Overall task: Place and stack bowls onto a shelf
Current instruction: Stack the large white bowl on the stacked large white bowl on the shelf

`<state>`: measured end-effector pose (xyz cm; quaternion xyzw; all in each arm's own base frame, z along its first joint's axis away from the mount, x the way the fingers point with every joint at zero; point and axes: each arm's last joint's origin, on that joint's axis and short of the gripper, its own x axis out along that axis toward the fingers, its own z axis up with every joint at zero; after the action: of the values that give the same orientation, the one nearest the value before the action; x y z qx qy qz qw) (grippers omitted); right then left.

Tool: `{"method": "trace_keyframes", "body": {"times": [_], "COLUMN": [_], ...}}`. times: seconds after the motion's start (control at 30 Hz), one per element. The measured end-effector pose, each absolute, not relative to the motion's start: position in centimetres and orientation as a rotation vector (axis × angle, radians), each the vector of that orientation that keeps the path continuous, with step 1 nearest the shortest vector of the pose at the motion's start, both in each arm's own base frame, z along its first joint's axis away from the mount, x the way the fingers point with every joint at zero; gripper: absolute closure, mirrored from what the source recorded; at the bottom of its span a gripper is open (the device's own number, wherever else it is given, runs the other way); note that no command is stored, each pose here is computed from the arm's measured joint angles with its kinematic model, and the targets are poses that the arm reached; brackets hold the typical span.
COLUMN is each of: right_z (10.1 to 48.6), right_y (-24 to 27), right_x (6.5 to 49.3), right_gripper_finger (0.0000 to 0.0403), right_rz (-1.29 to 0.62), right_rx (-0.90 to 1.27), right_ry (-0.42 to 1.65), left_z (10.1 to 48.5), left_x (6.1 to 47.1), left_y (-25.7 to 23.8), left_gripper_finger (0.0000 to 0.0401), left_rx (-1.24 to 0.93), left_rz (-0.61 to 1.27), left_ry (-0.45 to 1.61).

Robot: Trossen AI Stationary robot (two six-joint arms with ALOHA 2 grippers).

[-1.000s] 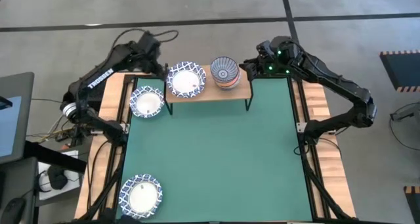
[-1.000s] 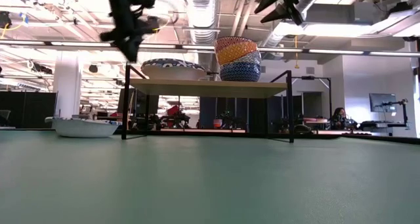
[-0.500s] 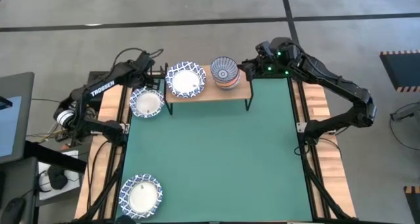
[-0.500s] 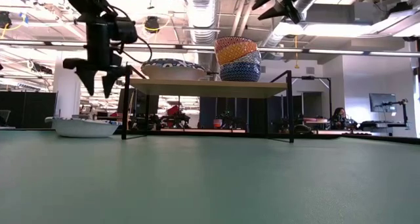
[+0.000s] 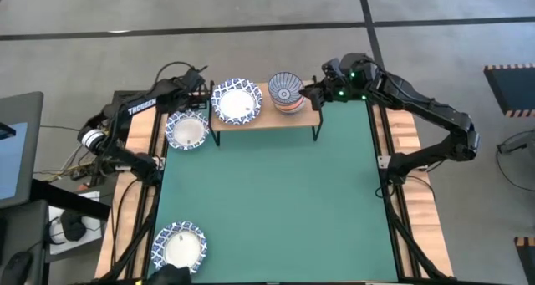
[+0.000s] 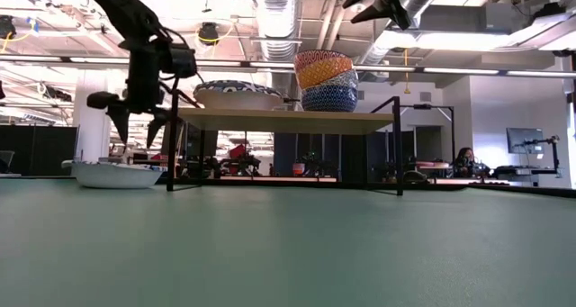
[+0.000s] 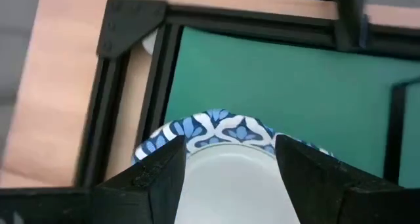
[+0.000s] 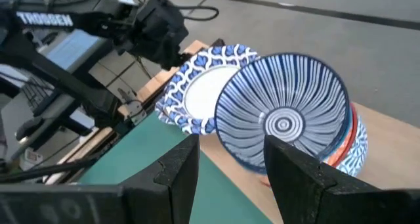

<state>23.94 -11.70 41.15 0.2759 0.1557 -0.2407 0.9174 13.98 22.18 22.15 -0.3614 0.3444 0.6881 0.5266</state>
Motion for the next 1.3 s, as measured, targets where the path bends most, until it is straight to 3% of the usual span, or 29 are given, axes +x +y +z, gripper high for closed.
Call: {"method": "trace_keyframes", "body": {"times": [0.43,0.7,0.93,1.1,1.3], "right_z": [41.0,41.0,40.9,40.8,40.8], "right_y": [-11.7,-11.7,-11.8,-12.3,-13.0], "right_x": [23.9,23.9,23.8,23.4,23.0], "right_gripper_finger": [0.0207,0.0207,0.0207,0.0207,0.0207], "right_rz": [-0.493,-0.489,-0.489,-0.512,-0.538], "right_rx": [0.538,0.512,0.489,0.483,0.468], "right_ry": [0.347,0.354,0.364,0.38,0.379], "left_z": [19.8,18.2,17.8,17.8,17.6], "left_x": [15.1,16.0,16.0,15.7,15.6], "left_y": [22.8,24.1,24.4,24.5,24.4], "left_gripper_finger": [0.0181,0.0181,0.0185,0.0224,0.032], "left_rx": [-1.338,-1.462,-1.464,-1.475,-1.495], "left_rz": [1.959,2.008,2.028,2.054,2.063], "left_ry": [0.36,0.157,0.109,0.08,0.068]}}
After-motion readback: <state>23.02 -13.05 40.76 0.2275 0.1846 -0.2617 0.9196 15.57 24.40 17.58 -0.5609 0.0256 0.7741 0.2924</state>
